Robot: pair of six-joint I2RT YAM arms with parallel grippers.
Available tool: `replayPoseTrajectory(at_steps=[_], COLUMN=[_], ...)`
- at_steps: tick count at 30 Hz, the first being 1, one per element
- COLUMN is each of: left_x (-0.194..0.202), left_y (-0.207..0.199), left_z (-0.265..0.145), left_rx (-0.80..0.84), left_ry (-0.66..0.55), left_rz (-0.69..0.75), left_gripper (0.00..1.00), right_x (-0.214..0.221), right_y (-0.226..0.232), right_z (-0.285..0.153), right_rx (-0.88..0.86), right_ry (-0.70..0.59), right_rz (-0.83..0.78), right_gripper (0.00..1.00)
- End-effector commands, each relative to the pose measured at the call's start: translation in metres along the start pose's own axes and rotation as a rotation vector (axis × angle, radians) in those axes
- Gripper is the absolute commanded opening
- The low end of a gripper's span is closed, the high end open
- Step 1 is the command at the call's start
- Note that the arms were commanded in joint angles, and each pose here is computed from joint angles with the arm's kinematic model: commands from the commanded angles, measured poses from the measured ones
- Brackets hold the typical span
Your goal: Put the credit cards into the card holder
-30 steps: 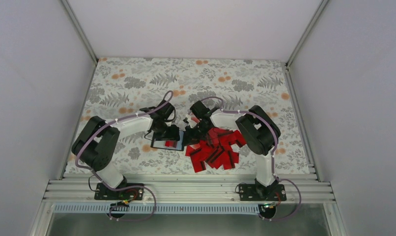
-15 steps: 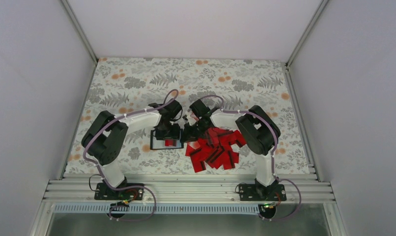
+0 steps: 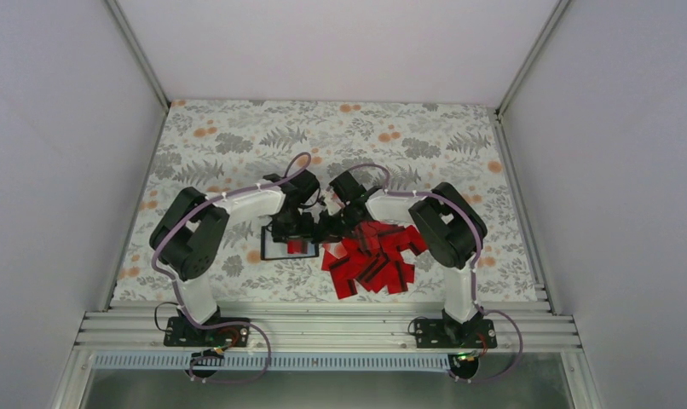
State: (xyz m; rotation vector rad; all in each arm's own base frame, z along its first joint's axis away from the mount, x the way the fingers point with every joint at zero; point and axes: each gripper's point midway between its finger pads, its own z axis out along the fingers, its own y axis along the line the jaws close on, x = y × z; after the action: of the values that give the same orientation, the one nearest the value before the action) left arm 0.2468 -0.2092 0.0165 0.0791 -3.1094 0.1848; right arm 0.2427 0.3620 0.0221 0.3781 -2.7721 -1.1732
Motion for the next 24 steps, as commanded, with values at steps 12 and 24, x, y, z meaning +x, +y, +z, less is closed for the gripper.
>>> replayPoseTrajectory(at_steps=[12,24], left_x=[0.015,0.015], left_y=[-0.016,-0.017], left_z=[0.009,-0.001], left_rx=[0.011,-0.002], left_ry=[0.047,0.033], left_rz=[-0.039,-0.024], left_gripper=[0.78,0.60], right_x=[0.004,0.000], right_y=[-0.011,-0.010], right_z=[0.003,0.002], right_rx=[0.014,0.026], right_ry=[-0.026,-0.037], right_rz=[0.017,0.018], right_gripper=[0.04,0.04])
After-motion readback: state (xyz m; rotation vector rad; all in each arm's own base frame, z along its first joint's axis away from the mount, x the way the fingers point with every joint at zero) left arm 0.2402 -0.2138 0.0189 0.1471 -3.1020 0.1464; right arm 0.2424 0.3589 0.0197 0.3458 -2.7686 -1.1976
